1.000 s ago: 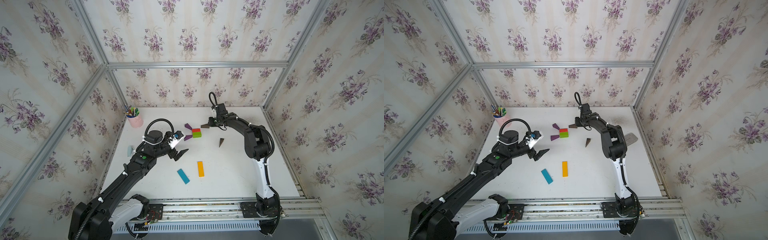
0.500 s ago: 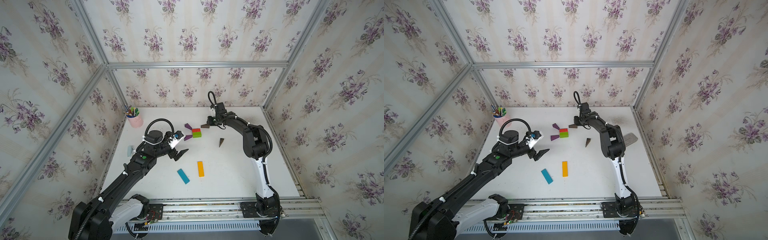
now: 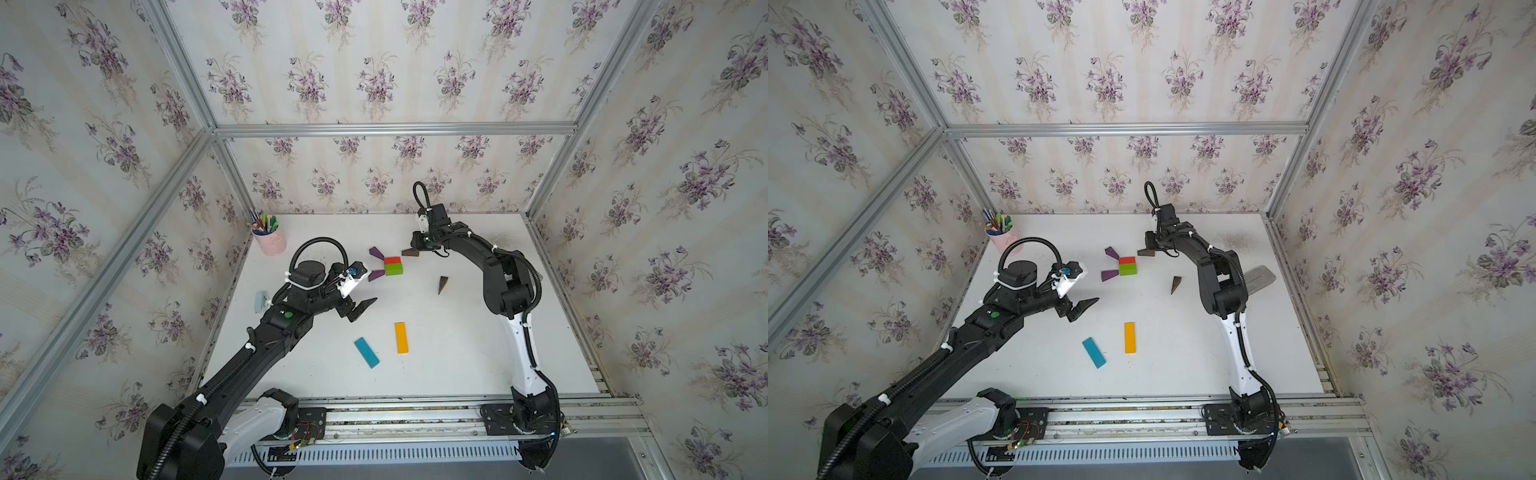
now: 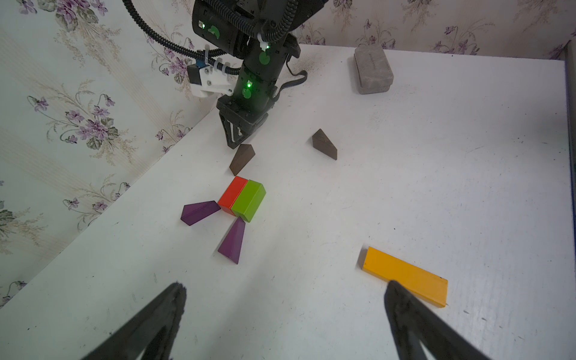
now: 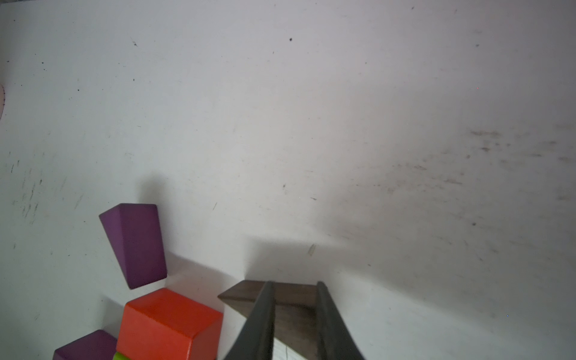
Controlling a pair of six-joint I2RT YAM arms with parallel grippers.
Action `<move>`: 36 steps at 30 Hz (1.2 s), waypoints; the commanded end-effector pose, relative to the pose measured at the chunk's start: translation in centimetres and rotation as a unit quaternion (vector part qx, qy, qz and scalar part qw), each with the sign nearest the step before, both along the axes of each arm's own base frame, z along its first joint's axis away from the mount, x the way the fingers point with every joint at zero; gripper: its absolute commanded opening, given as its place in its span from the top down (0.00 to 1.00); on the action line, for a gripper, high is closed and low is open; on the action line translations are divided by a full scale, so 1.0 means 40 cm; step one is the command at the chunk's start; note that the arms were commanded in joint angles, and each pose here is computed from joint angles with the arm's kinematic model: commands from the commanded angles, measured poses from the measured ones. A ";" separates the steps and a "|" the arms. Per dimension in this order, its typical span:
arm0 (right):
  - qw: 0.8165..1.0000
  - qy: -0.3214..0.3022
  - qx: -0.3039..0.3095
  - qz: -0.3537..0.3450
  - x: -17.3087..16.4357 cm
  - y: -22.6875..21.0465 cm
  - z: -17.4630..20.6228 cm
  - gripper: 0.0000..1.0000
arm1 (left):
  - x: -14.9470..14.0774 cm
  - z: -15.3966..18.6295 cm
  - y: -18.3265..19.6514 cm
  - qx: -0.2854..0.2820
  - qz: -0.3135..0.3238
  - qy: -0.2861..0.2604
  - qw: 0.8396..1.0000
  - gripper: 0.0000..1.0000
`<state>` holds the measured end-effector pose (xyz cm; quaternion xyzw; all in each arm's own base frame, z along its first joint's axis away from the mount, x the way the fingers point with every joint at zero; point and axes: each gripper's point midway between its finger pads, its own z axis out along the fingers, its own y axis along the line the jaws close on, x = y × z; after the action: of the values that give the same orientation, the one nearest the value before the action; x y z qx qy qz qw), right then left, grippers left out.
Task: Assemble a small pinwheel with building blocks
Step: Adjust the building block at the center of the board.
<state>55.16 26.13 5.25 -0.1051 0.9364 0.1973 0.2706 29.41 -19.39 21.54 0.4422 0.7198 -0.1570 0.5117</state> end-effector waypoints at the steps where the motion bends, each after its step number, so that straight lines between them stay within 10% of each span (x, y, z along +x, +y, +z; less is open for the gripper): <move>1: 1.000 0.012 -0.001 0.000 -0.008 0.000 -0.017 0.75 | 0.003 0.021 -0.005 -0.005 -0.006 -0.016 1.000 0.00; 36: 0.999 -0.027 -0.040 -0.018 -0.097 -0.083 0.045 0.72 | -0.003 0.033 -0.009 -0.011 -0.011 -0.019 1.000 0.00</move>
<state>51.39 23.07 6.22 -0.0962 0.9417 0.1593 0.2802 29.26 -19.44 21.88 0.4443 0.7152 -0.1580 0.5158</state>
